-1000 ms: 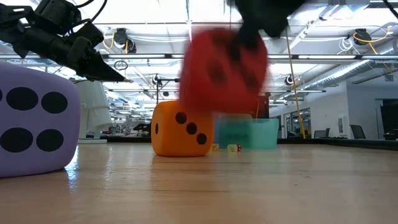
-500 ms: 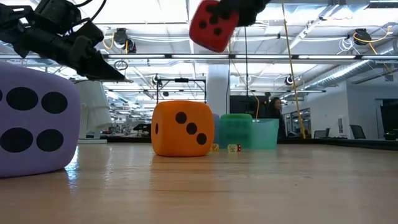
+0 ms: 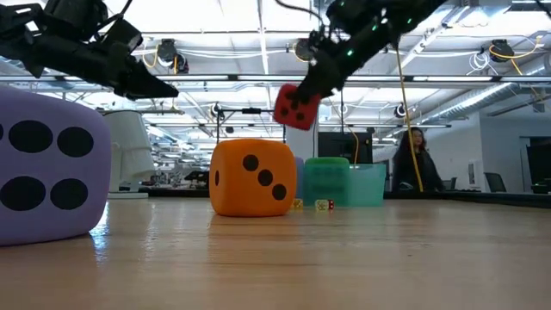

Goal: Pick & Place Dice
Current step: Put the large red dice into the light blue bin

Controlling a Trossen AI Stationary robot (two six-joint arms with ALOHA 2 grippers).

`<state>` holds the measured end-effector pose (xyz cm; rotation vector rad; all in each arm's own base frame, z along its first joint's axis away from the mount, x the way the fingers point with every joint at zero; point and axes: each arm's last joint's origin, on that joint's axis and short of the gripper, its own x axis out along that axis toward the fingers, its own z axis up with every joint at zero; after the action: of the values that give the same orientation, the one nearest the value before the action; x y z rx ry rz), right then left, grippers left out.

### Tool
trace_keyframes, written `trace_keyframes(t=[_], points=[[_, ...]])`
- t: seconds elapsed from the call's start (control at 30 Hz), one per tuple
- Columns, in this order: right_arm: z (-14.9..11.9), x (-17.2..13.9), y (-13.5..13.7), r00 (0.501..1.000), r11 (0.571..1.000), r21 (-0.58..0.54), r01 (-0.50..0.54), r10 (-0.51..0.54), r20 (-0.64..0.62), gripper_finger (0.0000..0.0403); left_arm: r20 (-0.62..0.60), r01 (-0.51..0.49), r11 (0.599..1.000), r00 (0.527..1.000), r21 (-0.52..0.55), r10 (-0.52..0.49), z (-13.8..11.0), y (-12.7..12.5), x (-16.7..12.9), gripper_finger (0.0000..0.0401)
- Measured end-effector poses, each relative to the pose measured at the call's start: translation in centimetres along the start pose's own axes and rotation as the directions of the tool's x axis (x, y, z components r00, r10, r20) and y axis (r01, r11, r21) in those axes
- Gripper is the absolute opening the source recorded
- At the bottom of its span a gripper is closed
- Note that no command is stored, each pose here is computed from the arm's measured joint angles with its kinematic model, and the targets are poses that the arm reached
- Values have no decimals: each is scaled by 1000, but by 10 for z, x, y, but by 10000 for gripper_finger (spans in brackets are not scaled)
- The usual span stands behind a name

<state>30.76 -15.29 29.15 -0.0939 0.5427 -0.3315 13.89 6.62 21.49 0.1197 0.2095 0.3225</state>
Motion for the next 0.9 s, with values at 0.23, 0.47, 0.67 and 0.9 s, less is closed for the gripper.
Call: trace_keyframes(t=[0.23, 0.47, 0.67, 0.9], points=[[-17, 52, -12, 999, 999, -18, -42, 42, -8, 396, 13, -62, 998, 998, 15, 62, 2, 2, 0, 21], [-21, 87, -15, 989, 996, -28, -82, 78, -123, 396, 68, -77, 995, 995, 59, 73, 7, 3, 0, 21], [-21, 97, -13, 979, 987, -19, -158, 155, -130, 396, 145, -86, 995, 986, 58, 77, 15, 4, -1, 21], [-25, 95, -15, 971, 986, 9, -164, 163, -173, 396, 154, -71, 997, 985, -9, 72, 15, 4, -1, 21]])
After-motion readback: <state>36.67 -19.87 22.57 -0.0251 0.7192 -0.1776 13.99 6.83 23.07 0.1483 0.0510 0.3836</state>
